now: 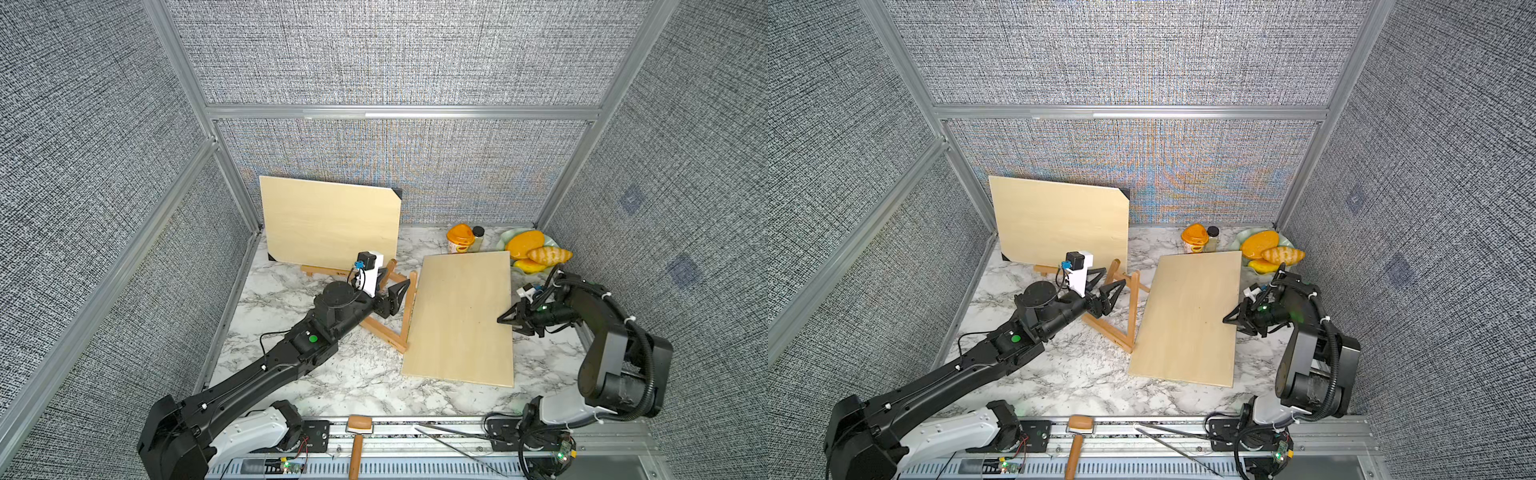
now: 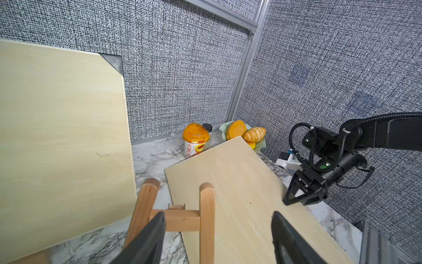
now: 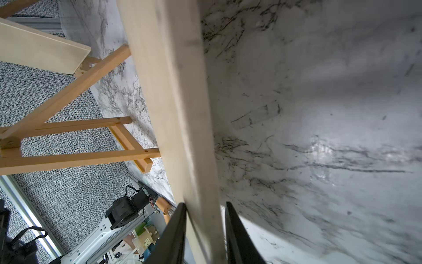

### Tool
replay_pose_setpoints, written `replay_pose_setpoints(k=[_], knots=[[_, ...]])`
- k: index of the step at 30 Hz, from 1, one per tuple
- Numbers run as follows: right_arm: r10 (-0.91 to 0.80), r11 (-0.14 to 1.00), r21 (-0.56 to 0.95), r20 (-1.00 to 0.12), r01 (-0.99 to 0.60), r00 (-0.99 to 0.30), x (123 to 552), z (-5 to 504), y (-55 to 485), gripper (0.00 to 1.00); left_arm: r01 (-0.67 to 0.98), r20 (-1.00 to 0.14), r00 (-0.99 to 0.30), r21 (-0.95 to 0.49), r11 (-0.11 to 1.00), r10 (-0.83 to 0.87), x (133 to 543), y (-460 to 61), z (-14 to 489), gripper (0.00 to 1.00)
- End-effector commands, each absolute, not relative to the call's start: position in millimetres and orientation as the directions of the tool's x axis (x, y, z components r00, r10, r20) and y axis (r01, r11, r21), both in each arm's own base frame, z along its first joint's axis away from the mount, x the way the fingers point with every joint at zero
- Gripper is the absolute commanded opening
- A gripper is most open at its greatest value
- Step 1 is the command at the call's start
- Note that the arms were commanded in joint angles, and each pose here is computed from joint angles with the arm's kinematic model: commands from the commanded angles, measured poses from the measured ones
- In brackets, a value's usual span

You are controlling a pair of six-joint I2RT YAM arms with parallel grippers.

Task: Disassemble the easel
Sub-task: Place the drawing board at the center of the board.

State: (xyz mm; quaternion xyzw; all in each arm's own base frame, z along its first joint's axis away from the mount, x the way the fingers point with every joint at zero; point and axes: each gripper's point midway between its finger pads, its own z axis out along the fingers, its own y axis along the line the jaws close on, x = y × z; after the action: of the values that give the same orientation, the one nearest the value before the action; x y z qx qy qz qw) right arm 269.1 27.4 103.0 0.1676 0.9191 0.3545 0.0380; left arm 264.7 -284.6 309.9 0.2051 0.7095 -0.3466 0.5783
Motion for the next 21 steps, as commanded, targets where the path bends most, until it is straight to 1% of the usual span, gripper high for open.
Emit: replay_pose_setpoints(k=[1,9,12,21], knots=[[0.349,0.686,0.661,0.066,0.303,-0.935,273,102,26,0.32,0.690,-0.967,-0.225,-0.246,0.680,-0.121,266,-282,314,0.73],[0.323,0.713,0.626,0.106,0.315,-0.941,282,89,21,0.36,0.683,-0.967,-0.222,-0.243,0.688,-0.122,267,-279,312,0.73],[0.294,0.750,0.588,0.113,0.303,-0.949,281,86,17,0.36,0.680,-0.968,-0.218,-0.240,0.693,-0.121,268,-278,313,0.73],[0.273,0.770,0.557,0.151,0.310,-0.950,282,67,13,0.36,0.683,-0.969,-0.217,-0.236,0.691,-0.116,269,-281,313,0.73]])
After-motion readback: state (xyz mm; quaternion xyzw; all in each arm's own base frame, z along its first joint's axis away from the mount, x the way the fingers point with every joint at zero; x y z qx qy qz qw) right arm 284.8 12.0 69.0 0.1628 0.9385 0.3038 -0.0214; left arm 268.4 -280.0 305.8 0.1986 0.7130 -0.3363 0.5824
